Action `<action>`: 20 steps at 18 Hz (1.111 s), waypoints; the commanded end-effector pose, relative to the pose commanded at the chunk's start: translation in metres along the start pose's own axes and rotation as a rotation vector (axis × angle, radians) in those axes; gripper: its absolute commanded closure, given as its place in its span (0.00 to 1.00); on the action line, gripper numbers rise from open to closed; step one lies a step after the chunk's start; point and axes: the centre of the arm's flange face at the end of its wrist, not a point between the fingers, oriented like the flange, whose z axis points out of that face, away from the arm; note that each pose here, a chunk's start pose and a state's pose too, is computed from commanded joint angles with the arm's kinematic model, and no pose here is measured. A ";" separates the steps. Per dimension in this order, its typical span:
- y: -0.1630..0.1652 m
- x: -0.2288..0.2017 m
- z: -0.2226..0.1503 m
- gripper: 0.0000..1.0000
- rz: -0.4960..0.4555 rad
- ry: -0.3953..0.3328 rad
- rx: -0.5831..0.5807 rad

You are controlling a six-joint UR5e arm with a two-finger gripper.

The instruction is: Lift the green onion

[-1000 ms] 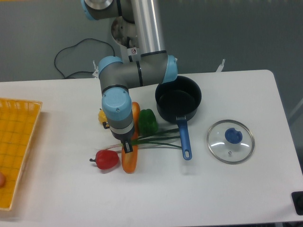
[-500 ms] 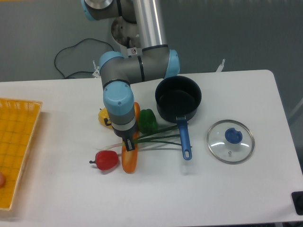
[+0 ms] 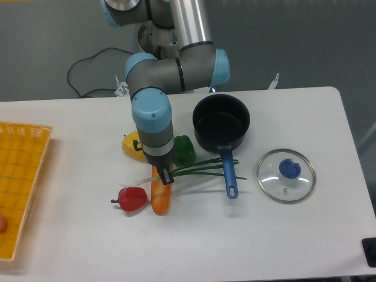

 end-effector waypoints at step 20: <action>0.087 -0.070 -0.076 0.77 -0.407 0.001 0.011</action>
